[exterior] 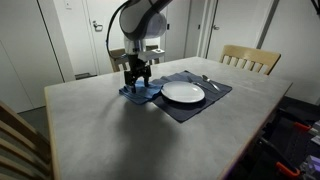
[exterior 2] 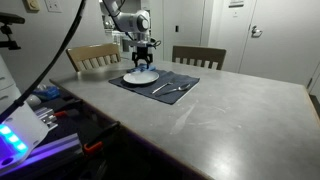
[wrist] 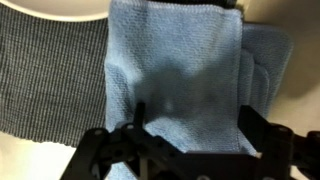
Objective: Use the blue towel to wipe the plate
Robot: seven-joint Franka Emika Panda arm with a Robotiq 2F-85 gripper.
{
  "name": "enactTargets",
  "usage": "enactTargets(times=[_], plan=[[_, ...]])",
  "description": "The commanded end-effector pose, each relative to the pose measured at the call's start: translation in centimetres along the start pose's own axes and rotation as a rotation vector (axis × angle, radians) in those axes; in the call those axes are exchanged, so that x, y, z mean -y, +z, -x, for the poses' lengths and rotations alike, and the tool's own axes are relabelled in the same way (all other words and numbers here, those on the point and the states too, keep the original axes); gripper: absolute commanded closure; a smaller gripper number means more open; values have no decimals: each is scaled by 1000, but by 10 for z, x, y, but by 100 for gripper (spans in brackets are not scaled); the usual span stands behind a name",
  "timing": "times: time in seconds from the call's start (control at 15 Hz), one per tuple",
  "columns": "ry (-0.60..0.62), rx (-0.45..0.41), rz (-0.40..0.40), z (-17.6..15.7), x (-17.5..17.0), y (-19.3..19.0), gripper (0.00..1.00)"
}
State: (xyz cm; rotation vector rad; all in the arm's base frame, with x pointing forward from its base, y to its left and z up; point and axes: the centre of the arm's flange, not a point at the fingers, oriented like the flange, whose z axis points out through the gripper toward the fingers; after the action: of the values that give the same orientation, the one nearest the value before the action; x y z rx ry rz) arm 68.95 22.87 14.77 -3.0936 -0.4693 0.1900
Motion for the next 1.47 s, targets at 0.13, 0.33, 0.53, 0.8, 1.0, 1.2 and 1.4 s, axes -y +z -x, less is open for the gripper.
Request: enactTargets(times=[0.13, 0.33, 0.53, 0.8, 1.0, 1.2, 1.4], plan=[[15, 13, -16, -7, -5, -2, 51], [19, 10, -15, -6, -6, -4, 73], [25, 5, -17, -6, -9, -7, 93], [36, -4, -11, -2, -11, -16, 100], [33, -10, -8, 2, -12, -25, 99], [26, -13, -11, 8, -10, -36, 99], [21, -17, -11, 15, -8, -52, 99]])
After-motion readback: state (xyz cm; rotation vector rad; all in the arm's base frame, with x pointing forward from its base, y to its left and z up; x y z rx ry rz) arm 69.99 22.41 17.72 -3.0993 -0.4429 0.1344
